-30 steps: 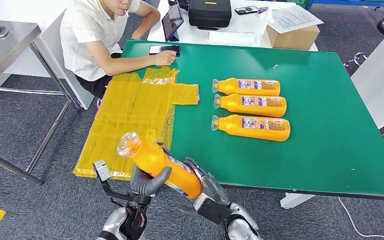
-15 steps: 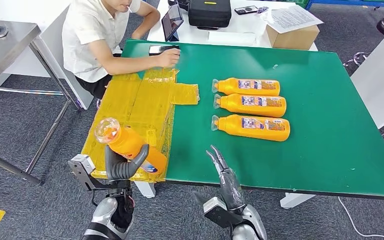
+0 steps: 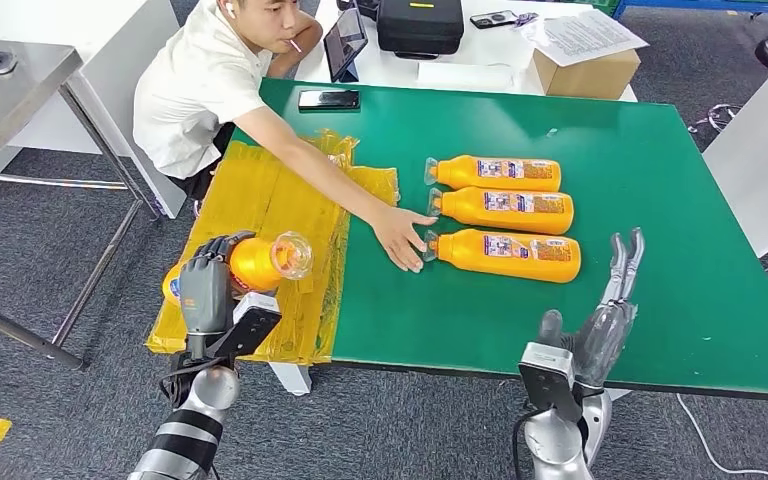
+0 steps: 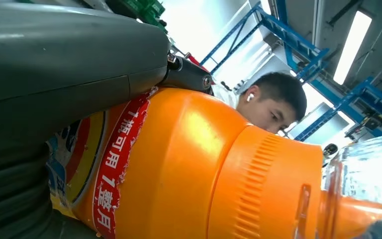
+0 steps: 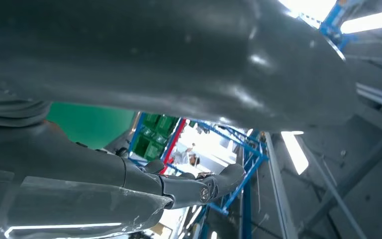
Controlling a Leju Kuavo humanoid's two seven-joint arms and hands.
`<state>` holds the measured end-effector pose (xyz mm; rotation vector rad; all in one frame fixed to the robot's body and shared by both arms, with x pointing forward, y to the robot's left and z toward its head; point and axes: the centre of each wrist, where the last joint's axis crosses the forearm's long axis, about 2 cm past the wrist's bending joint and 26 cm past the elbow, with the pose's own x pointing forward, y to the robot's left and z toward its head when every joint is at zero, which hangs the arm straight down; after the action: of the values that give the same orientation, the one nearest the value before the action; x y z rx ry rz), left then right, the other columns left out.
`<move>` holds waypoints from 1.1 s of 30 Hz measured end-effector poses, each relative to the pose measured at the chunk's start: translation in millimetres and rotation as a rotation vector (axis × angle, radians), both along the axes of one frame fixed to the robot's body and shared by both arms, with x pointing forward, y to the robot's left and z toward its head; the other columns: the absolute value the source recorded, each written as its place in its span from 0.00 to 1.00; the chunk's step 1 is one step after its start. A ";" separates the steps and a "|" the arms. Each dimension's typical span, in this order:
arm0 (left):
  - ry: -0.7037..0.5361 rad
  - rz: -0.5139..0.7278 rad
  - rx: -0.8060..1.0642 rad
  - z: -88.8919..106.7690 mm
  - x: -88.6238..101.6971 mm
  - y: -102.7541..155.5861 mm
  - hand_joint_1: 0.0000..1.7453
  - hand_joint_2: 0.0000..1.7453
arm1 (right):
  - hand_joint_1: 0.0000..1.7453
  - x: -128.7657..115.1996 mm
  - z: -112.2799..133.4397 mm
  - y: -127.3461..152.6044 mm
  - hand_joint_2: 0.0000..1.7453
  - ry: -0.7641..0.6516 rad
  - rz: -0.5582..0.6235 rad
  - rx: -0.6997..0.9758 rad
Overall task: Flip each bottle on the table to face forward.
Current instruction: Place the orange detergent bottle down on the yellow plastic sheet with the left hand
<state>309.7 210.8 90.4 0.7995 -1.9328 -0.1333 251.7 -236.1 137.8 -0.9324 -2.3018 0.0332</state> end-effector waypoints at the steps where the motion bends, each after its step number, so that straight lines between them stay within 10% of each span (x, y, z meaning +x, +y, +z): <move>1: 0.005 0.004 0.002 -1.0 0.4 1.3 1.00 1.00 | 0.00 0.0 1.4 -1.1 0.00 -0.005 -0.008 0.005; 2: 0.009 0.008 0.002 -1.9 0.6 2.3 1.00 1.00 | 0.00 0.0 2.5 -1.9 0.00 -0.009 -0.014 0.008; 6: 0.040 0.017 0.035 -2.8 2.9 3.8 1.00 1.00 | 0.00 -0.2 4.6 -4.1 1.00 -0.016 -0.029 0.026; 13: 0.389 -0.014 0.508 -7.9 30.9 10.1 1.00 1.00 | 0.00 -8.2 -5.1 0.8 1.00 0.022 -0.019 0.139; 21: 0.624 -0.339 0.324 3.9 66.9 14.9 0.94 1.00 | 0.00 -18.0 -19.4 6.0 1.00 0.078 0.015 0.232; 22: 0.634 -0.376 0.307 6.9 70.9 16.6 0.89 1.00 | 0.00 -18.2 -20.4 7.4 1.00 0.082 0.026 0.241; 27: 0.686 -0.505 0.309 13.7 81.1 22.5 0.06 1.00 | 0.00 -19.6 -25.2 15.4 1.00 0.104 0.081 0.257; 33: 0.751 -0.635 0.234 5.2 78.0 24.4 0.00 1.00 | 0.00 -21.6 -31.0 22.5 1.00 0.130 0.127 0.252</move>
<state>387.7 235.2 95.5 0.1853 -1.3834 -0.9210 230.1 -213.6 106.8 -0.6376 -2.1800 -0.1355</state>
